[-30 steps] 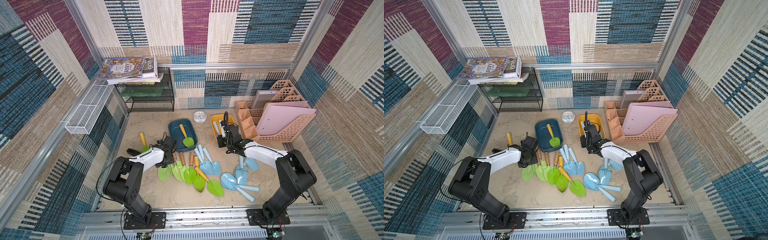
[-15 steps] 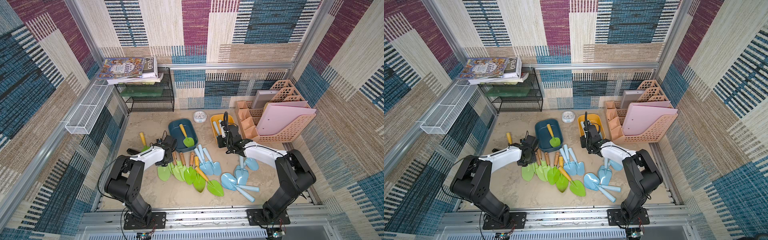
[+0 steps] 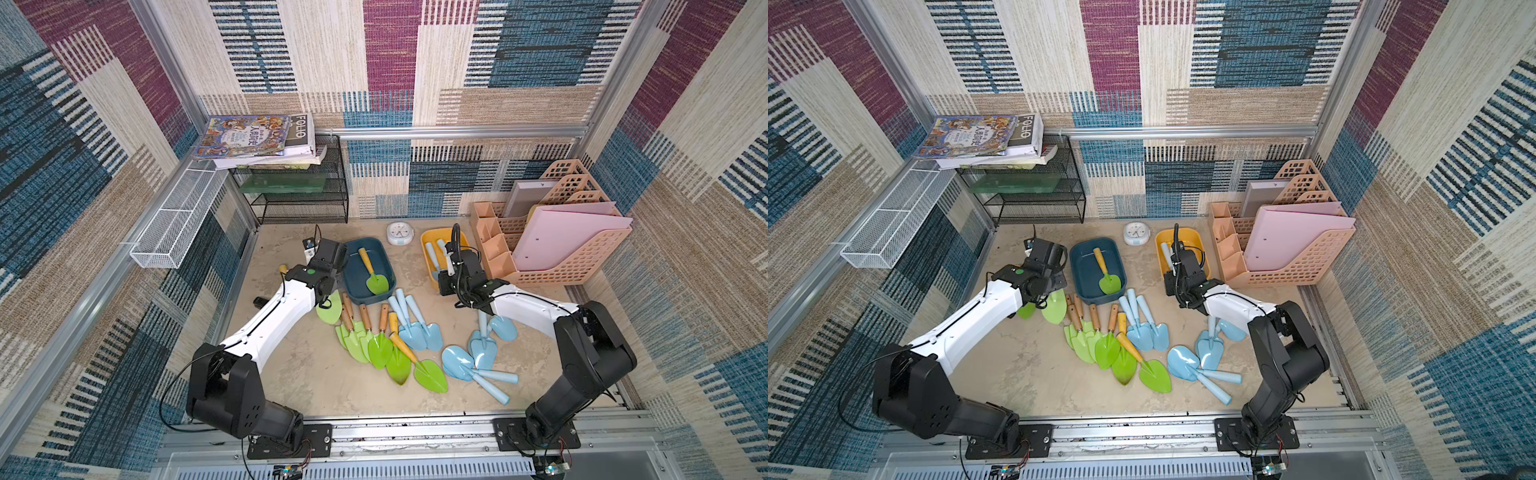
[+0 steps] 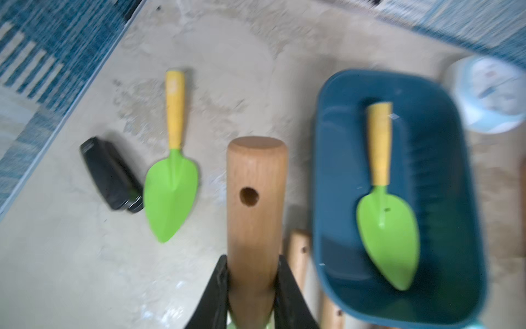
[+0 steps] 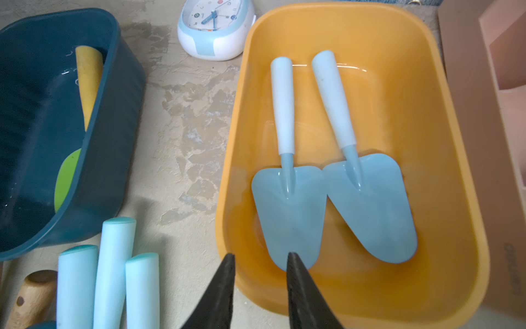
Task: Sort the small shovels by color and place them into the storage box
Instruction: Place the shovel in the storage box.
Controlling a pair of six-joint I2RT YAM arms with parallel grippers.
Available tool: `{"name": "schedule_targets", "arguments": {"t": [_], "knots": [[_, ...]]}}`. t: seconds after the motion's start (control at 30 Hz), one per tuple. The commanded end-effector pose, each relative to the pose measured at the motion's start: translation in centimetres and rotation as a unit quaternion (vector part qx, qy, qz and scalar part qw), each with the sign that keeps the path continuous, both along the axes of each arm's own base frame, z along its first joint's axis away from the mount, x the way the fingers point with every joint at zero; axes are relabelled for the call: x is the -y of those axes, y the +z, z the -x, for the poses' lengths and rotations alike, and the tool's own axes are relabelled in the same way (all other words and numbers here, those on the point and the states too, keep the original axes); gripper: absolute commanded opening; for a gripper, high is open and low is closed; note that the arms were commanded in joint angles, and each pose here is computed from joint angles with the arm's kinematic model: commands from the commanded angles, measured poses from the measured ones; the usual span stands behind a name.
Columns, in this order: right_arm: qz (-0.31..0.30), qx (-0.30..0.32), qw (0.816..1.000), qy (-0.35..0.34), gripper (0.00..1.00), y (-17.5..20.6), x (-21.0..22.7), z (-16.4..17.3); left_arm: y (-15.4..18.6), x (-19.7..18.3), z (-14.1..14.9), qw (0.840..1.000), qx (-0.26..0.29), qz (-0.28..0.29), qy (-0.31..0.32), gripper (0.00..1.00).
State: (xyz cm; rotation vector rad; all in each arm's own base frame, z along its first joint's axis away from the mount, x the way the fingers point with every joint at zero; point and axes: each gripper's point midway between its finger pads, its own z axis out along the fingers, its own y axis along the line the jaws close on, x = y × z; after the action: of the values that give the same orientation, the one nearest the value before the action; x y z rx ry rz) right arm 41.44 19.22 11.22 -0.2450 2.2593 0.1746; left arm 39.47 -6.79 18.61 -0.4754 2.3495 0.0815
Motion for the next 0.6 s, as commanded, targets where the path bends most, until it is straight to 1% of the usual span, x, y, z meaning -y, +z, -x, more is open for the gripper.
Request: {"name": "schedule_targets", "arguments": {"t": [0.0, 0.07, 0.17, 0.27, 0.37, 0.57], "knots": [[-0.009, 0.012, 1.000, -0.005, 0.33, 0.5, 0.0, -0.5, 1.8, 3.0, -4.0, 0.998, 0.037, 0.039, -0.036, 0.00], [-0.006, 0.009, 1.000, -0.007, 0.33, 0.2, 0.2, -0.5, 1.8, 4.5, -6.6, 0.997, 0.045, 0.052, -0.044, 0.00], [-0.004, 0.007, 1.000, -0.010, 0.33, -0.1, 0.5, -0.5, 1.4, 6.2, -9.7, 0.995, 0.054, 0.073, -0.046, 0.00], [-0.005, 0.005, 1.000, -0.012, 0.33, -0.3, 0.8, -0.6, 0.1, 7.4, -11.9, 0.994, 0.056, 0.090, -0.042, 0.00], [-0.007, 0.002, 1.000, -0.012, 0.33, -0.5, 0.9, -0.7, -1.7, 7.8, -13.2, 0.994, 0.047, 0.096, -0.027, 0.00], [-0.004, 0.001, 1.000, -0.013, 0.32, -0.7, 1.1, -0.6, -5.9, 8.1, -13.8, 0.994, 0.016, 0.106, -0.006, 0.00]]}}
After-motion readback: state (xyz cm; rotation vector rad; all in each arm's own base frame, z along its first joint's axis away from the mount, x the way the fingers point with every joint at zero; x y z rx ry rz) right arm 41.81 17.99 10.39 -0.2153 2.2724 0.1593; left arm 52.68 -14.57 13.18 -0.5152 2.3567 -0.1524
